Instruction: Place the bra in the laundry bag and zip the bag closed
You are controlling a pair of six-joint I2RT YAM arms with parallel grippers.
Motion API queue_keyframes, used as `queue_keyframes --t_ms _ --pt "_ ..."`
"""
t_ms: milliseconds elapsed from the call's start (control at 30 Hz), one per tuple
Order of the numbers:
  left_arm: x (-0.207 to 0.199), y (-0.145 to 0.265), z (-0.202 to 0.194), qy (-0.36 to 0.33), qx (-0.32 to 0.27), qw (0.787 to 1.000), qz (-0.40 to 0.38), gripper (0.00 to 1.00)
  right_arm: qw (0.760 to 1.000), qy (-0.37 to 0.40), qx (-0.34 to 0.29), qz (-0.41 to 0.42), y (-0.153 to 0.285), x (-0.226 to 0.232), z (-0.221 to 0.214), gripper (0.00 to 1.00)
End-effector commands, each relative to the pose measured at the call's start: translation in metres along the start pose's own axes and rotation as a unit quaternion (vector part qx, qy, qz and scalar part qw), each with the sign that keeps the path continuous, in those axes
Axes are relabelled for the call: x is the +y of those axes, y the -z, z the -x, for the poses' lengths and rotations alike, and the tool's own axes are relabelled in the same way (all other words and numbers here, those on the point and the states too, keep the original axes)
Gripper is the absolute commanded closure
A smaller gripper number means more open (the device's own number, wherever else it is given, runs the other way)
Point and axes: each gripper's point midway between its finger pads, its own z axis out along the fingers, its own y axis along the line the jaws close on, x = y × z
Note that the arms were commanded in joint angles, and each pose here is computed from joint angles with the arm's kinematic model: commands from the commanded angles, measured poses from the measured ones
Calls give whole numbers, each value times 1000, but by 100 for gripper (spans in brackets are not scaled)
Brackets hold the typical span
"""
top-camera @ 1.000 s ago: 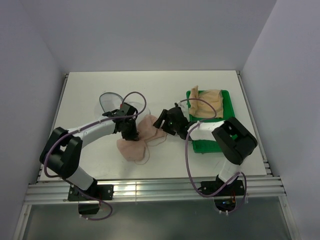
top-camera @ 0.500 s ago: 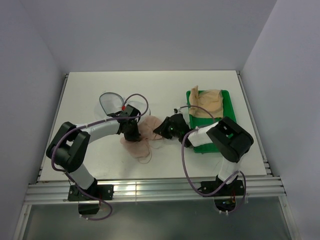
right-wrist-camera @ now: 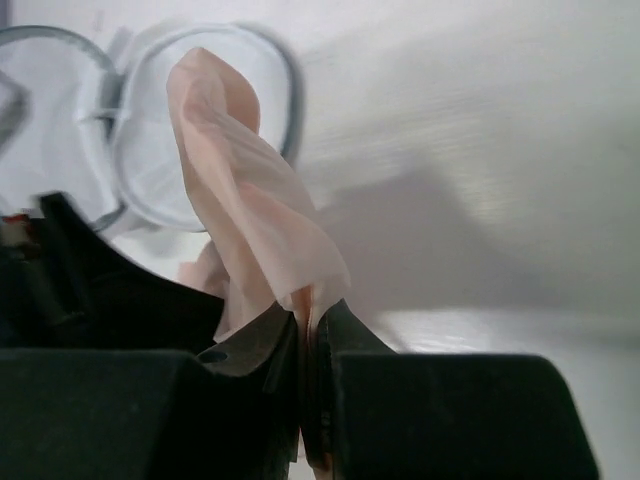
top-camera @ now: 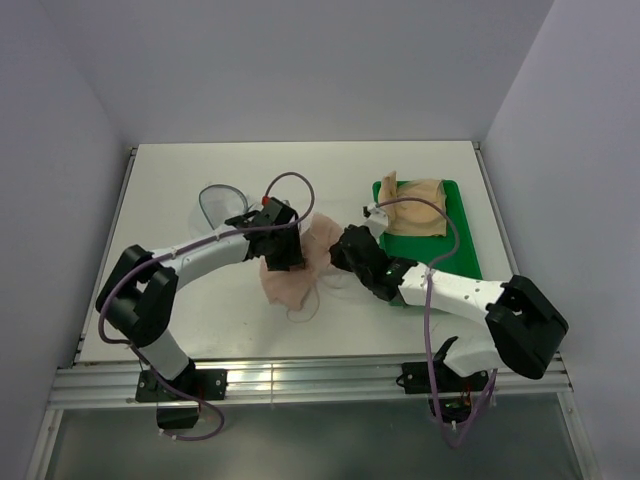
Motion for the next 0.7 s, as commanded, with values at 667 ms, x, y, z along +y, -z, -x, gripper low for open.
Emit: queue_keyframes --t_ms 667 --pt "93 14 -30 90 -23 994 60 68 972 143 -86 -168 22 -28 16 89"
